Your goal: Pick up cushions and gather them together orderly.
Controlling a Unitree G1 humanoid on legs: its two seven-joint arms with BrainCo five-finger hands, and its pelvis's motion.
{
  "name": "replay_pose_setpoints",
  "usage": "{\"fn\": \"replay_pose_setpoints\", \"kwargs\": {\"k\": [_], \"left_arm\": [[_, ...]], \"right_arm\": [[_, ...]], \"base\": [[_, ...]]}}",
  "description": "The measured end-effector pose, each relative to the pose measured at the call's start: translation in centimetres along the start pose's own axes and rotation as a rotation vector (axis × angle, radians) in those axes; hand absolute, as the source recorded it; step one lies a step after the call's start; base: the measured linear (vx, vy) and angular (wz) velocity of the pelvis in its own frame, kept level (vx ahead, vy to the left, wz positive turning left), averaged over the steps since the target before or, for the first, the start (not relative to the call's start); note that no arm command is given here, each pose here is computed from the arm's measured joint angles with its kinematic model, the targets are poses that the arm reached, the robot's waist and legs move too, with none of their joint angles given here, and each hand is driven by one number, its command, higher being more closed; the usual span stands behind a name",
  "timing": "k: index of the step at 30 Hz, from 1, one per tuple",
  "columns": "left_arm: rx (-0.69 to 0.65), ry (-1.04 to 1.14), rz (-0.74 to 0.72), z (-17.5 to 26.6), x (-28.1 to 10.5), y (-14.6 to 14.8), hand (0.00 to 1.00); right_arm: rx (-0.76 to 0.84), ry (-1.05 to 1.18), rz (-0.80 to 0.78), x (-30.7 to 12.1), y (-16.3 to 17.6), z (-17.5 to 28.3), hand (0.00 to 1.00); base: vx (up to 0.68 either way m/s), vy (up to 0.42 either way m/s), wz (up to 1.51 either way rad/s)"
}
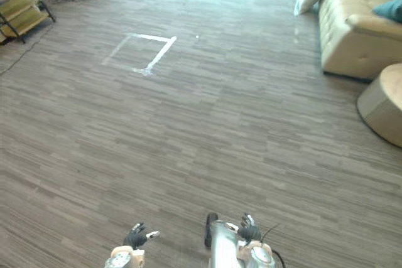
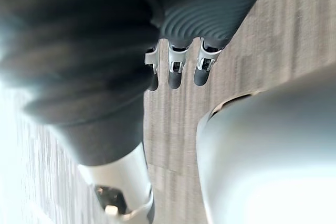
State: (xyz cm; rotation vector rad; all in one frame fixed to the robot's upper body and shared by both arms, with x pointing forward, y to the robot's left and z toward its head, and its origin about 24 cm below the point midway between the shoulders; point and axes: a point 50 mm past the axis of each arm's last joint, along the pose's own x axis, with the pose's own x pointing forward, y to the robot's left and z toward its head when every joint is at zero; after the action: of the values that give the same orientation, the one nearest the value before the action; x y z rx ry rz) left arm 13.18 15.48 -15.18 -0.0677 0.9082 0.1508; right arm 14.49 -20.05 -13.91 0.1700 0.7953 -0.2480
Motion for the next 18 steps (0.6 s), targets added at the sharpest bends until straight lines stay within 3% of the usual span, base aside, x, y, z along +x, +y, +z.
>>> {"fn": "replay_pose_setpoints", "kwargs": {"k": [3,9,13,18], "left_arm": [[-0.076,-0.031,0.025,0.6,0.0,0.2,0.0],[-0.082,-0.102,0.035,2.0,0.1,0.5,0.0],[-0.027,-0.125,-0.001,2.4,0.1,-0.2,0.0],[0.018,-0.114,0.036,2.3,0.2,1.7,0.0]], "right_arm": [[0.009,0.021,-0.011,-0.2,-0.1,-0.5,0.0],[0.032,0.05,-0.025,-0.4,0.0,-1.3,0.0],[0.03,0.051,-0.03,-0.4,0.2,-1.3,0.0],[0.059,0.091,-0.007,-1.0,1.5,-2.8,0.0]], "base": [[0.54,-0.135,-0.56],[0.47,-0.018,-0.61],[0.52,0.191,-0.53],[0.79,0.318,-0.49]]}}
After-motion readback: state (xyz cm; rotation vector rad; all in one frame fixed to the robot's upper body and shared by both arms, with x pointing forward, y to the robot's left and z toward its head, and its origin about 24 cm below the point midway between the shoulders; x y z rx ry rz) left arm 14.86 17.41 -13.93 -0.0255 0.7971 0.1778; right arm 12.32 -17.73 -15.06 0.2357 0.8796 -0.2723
